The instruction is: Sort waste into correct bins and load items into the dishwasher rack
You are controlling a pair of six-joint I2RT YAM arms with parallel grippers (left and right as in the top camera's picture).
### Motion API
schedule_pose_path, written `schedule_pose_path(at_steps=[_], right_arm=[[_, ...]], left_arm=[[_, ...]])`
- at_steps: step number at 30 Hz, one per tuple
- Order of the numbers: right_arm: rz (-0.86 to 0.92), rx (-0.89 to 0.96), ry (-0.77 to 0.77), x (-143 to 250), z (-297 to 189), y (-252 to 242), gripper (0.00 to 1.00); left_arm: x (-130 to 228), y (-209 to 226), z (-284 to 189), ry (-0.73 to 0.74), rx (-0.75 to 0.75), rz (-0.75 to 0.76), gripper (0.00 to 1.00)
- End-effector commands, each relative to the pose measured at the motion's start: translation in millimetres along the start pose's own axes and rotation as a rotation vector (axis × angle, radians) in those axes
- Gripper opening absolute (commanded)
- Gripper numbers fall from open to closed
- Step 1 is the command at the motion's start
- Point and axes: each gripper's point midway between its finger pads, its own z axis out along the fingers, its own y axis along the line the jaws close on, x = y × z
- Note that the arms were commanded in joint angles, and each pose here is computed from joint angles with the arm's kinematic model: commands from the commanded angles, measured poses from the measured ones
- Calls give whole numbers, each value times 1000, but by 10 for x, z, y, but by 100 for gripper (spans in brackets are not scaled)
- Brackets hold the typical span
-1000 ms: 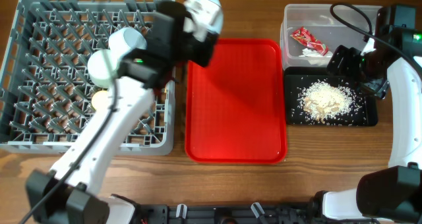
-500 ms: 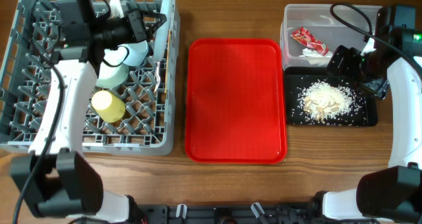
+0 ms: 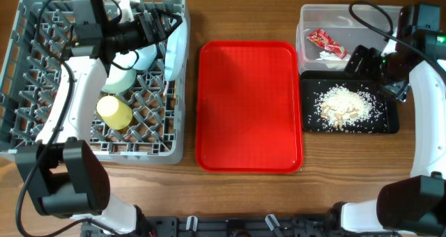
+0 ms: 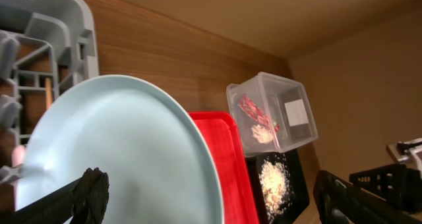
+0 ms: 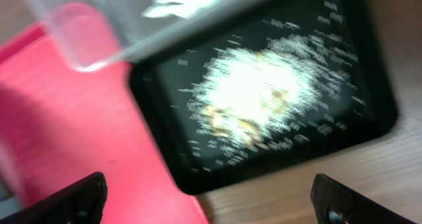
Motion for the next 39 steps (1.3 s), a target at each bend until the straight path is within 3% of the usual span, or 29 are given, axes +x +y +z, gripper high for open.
schedule_pose_path(at_steps=[1,4,8,14,18,21,24,29,32,39], right_arm=[[-167,-284,-46,-57,-182,528,100],[-271,-367,-119,-153,-232,855,100],[-481,-424,-236,-151,-287,1509,100],[-355,-285,-197,-141,-73,1371,99],[-301,-225,-114,49,38,1198,100],[-298,-211,-100,185,72,1106,100],[-310,-236,-181,308,26,1025,100],[-331,-276,-477,597,-339,736,100],[-263,-242,-561,753,-476,496,100],[-262,-242,-562,1015,-583,346,100]], left_arm=[[-152,168,-173,-60,-63,1,100],[-248,342,-331,-118,-195,-8,100],[110,1049,-632,-47,-662,-86,100],[803,1286,-981,131,-924,-327,100],[1101,1221,-1105,249,-955,-370,100],[1169,1105,-1191,249,-934,-336,100],[1234,948,-1322,167,-897,-272,100],[1379,505,-1489,-95,-693,27,100],[1505,379,-1634,-211,-661,77,100],[1594,78,-1907,-356,-614,161,100]])
